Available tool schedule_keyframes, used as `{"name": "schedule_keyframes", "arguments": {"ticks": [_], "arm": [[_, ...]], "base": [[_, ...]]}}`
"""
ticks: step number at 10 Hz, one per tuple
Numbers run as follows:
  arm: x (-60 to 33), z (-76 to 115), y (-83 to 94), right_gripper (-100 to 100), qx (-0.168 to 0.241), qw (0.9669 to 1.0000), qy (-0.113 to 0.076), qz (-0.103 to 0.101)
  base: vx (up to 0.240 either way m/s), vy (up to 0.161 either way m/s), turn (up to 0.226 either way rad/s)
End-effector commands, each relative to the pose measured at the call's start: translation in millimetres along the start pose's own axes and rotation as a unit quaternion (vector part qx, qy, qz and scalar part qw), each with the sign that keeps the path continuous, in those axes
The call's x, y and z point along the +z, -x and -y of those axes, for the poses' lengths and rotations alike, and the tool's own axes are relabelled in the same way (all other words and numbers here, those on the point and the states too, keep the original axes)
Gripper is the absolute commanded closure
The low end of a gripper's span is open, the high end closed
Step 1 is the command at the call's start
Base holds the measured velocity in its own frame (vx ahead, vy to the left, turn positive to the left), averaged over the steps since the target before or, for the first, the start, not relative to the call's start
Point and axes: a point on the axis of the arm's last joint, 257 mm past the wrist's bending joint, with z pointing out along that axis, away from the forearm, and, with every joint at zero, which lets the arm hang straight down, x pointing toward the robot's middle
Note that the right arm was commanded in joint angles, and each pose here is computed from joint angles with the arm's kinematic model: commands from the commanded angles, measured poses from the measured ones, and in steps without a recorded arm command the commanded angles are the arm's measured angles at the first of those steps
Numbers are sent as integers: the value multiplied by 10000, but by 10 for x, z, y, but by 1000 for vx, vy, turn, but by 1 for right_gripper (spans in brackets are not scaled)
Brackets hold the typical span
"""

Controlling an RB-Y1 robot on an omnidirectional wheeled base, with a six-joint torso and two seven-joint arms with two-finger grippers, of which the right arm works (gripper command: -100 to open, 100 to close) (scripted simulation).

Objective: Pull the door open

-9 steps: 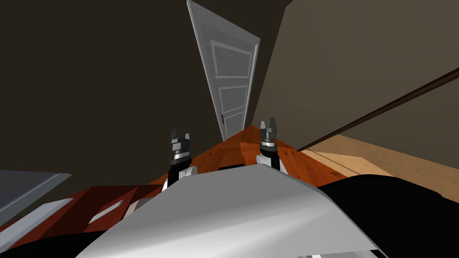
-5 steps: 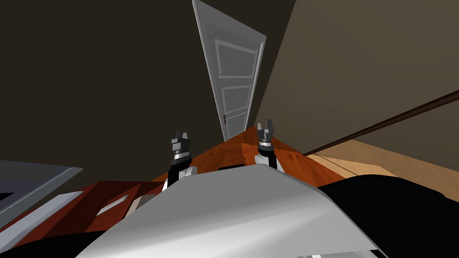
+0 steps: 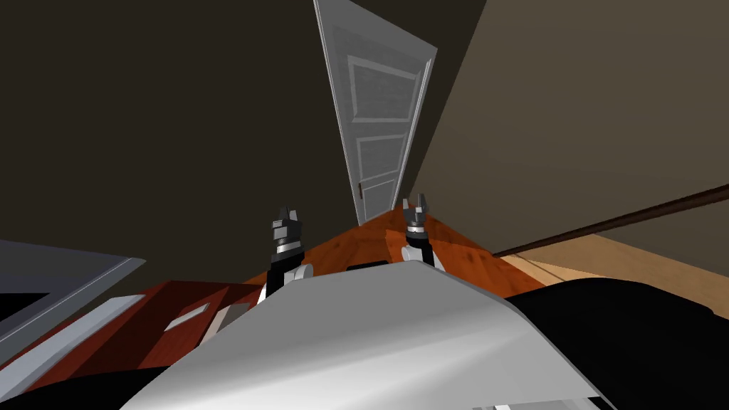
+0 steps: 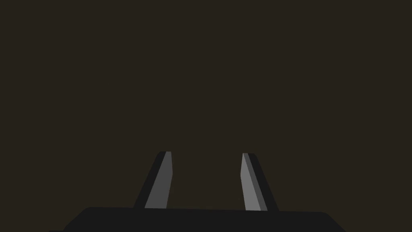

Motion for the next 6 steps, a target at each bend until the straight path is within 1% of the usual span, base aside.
{"name": "schedule_keyframes", "arguments": {"ticks": [1,2,4,5,6], "arm": [[-31,129,0,-100,338,9994,-101,11],[-53,218,0,-100,553,9983,-174,22],[-103,408,1,-100,998,9944,-329,57],[-130,502,2,-100,1215,9917,-407,80],[-161,604,4,-100,1447,9882,-493,109]], "base": [[86,-6,136],[86,-9,137],[85,-14,134],[92,-22,119],[99,-13,188]]}}
